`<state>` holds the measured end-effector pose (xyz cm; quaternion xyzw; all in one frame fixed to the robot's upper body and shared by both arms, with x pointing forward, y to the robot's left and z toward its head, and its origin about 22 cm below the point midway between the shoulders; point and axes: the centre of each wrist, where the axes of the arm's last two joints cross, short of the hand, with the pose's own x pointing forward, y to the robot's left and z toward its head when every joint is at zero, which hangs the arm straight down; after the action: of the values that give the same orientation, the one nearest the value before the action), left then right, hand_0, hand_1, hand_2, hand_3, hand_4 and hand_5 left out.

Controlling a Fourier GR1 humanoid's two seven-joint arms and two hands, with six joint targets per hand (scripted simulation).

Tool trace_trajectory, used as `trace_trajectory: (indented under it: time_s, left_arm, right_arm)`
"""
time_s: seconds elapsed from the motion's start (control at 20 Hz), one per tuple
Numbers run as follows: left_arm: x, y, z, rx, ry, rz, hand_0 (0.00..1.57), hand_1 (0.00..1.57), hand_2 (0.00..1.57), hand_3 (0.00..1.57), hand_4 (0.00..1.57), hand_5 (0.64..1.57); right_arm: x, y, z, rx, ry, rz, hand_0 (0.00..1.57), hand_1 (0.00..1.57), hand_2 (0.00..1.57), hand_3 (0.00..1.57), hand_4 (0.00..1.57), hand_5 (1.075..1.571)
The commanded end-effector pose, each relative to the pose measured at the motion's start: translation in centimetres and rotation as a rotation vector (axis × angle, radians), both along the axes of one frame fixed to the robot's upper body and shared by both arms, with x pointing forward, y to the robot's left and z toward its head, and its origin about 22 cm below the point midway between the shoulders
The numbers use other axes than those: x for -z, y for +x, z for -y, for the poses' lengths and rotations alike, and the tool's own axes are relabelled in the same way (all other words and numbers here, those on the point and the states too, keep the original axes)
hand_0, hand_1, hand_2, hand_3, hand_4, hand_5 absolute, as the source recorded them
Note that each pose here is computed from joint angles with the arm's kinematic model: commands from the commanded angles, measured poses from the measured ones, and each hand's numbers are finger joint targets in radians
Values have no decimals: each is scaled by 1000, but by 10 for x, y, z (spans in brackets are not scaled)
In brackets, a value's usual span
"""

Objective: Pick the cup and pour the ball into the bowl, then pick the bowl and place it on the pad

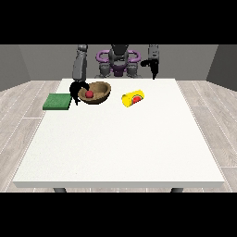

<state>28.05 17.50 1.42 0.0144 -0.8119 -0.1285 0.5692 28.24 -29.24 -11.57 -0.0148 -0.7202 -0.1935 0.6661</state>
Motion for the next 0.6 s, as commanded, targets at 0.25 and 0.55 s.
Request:
trace_trajectory:
  time_s: [0.25,0.55]
  left_arm:
    - [-3,-5,-6,-2,-11,-14,0,0,0,0,1012,1382]
    - [33,-10,-29,-78,1,-154,0,0,0,0,1121,1358]
  right_arm:
    - [10,-21,28,126,45,-242,1571,1571,1571,1571,936,1488]
    - [-29,20,14,103,17,-344,1571,1571,1571,1525,940,1495]
